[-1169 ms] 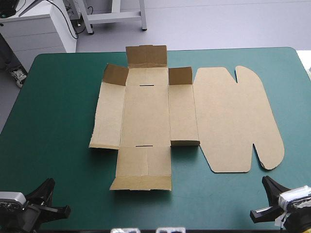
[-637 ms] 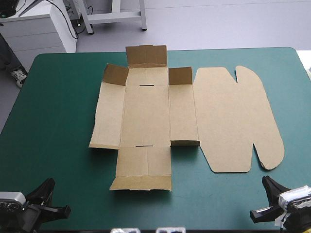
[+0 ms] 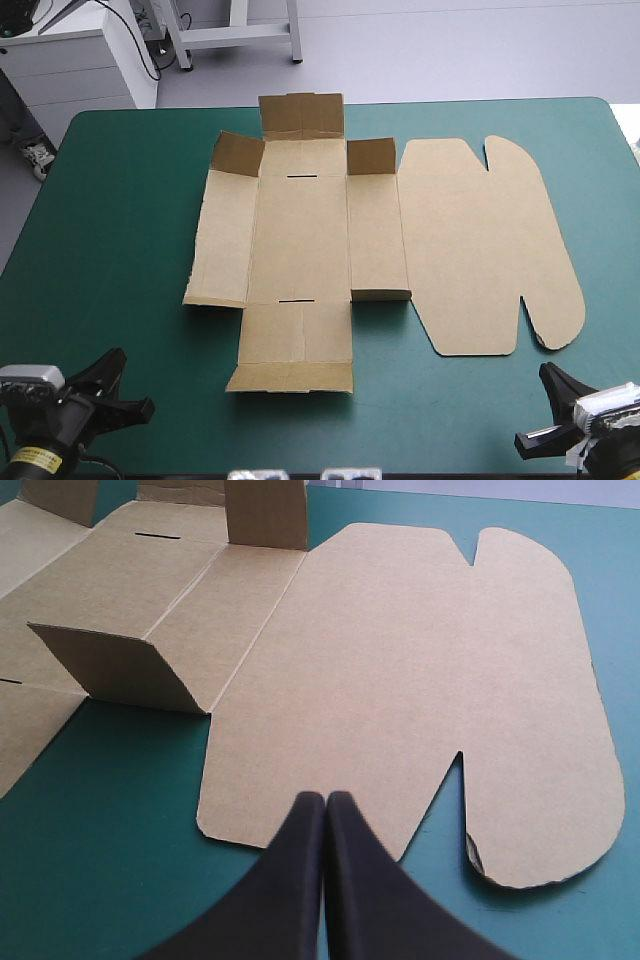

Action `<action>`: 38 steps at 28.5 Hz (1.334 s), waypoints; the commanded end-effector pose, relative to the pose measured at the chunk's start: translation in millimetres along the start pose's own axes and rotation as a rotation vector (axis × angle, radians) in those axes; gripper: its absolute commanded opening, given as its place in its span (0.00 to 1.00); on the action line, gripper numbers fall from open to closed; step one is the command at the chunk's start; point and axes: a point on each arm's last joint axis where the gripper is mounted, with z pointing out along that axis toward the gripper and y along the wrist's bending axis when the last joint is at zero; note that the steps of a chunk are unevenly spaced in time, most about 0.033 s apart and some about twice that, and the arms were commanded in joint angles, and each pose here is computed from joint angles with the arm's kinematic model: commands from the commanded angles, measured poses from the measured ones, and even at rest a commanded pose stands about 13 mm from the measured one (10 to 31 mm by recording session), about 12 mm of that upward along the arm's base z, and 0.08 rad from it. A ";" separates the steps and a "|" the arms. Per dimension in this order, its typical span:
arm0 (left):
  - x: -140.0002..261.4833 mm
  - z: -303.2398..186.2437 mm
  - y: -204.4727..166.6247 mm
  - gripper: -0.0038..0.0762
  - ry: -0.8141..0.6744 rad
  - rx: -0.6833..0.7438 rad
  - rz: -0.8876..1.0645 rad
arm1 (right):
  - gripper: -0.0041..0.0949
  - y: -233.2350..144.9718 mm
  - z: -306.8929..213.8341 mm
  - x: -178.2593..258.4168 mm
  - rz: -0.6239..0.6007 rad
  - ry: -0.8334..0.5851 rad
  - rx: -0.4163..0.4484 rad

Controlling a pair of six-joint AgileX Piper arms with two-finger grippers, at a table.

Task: Fold the box

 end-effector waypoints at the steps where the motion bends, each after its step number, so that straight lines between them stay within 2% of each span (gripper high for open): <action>1: -26.7 14.7 -2.3 0.04 -0.054 0.004 -0.005 | 0.02 0.4 -9.3 -12.8 -0.001 -0.126 0.007; 5: -56.8 49.6 0.7 0.04 0.050 -0.059 0.083 | 0.02 0.4 -9.3 -12.8 -0.001 -0.126 0.007; 9: -70.5 77.0 2.8 0.04 0.138 -0.084 0.124 | 0.02 0.4 -9.3 -12.8 -0.001 -0.126 0.007; 15: -87.3 116.6 3.9 0.04 0.283 -0.086 0.181 | 0.02 0.4 -9.3 -12.8 -0.001 -0.126 0.007; 22: -104.6 160.5 7.8 0.04 0.369 -0.051 0.179 | 0.02 0.4 -9.3 -12.8 -0.001 -0.126 0.007; 26: -111.3 184.1 17.7 0.04 0.421 0.036 0.105 | 0.02 0.4 -9.3 -12.8 -0.001 -0.126 0.007; 33: -122.3 225.8 59.7 0.04 0.509 0.239 -0.152 | 0.02 0.4 -9.3 -12.8 -0.001 -0.126 0.007; 38: -122.7 255.9 77.5 0.04 0.569 0.279 -0.213 | 0.02 0.4 -9.3 -12.8 -0.001 -0.126 0.007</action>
